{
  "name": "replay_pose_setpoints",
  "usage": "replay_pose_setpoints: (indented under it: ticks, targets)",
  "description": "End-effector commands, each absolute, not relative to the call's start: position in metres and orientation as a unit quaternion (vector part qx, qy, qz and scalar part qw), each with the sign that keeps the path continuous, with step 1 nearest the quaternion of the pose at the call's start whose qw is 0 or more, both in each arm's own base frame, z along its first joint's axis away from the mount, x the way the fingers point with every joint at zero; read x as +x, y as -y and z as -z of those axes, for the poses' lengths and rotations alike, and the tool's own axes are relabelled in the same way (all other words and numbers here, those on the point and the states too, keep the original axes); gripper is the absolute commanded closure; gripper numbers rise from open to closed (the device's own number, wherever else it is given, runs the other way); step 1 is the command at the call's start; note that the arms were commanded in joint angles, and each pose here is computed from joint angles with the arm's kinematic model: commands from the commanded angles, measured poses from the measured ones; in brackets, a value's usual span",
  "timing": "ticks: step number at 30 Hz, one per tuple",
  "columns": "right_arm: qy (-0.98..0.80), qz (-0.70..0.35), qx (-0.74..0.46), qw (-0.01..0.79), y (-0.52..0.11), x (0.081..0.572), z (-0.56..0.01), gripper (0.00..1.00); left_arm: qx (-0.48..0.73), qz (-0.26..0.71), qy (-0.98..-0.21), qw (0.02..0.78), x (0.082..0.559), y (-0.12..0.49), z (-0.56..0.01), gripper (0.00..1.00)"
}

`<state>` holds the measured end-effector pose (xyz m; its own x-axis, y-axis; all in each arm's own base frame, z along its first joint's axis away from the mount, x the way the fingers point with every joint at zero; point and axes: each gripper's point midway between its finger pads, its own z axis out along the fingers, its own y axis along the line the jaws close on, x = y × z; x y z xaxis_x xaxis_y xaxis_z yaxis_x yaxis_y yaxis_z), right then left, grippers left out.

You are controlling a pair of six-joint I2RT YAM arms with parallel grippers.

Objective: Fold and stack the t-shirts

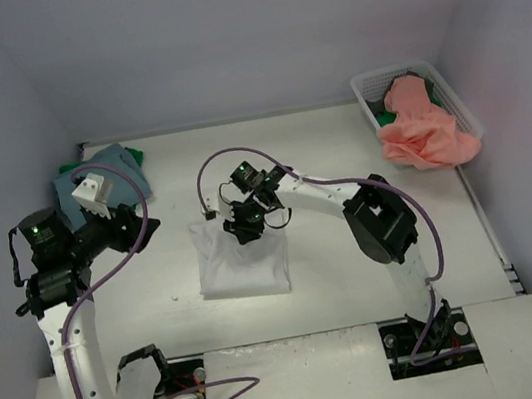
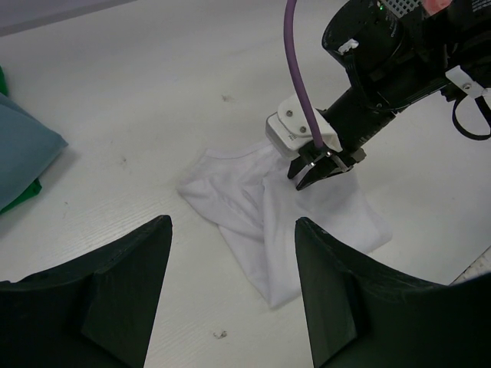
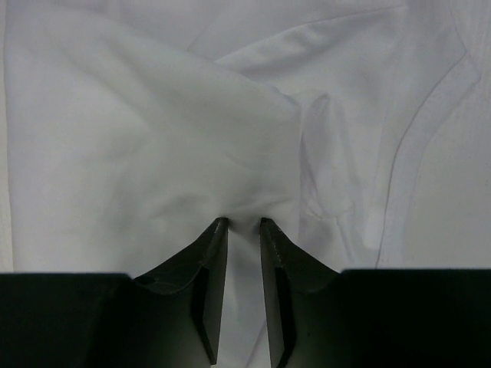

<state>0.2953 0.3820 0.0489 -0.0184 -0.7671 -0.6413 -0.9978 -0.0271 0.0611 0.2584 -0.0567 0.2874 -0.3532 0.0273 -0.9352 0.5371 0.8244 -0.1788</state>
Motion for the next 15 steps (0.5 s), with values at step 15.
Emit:
replay_pose_setpoints:
  ticks: [15]
  targets:
    - [-0.673, -0.257, -0.656, 0.224, -0.409, 0.304, -0.031, 0.8, 0.213, 0.241, -0.775, 0.543, 0.266, 0.058, -0.303, 0.4]
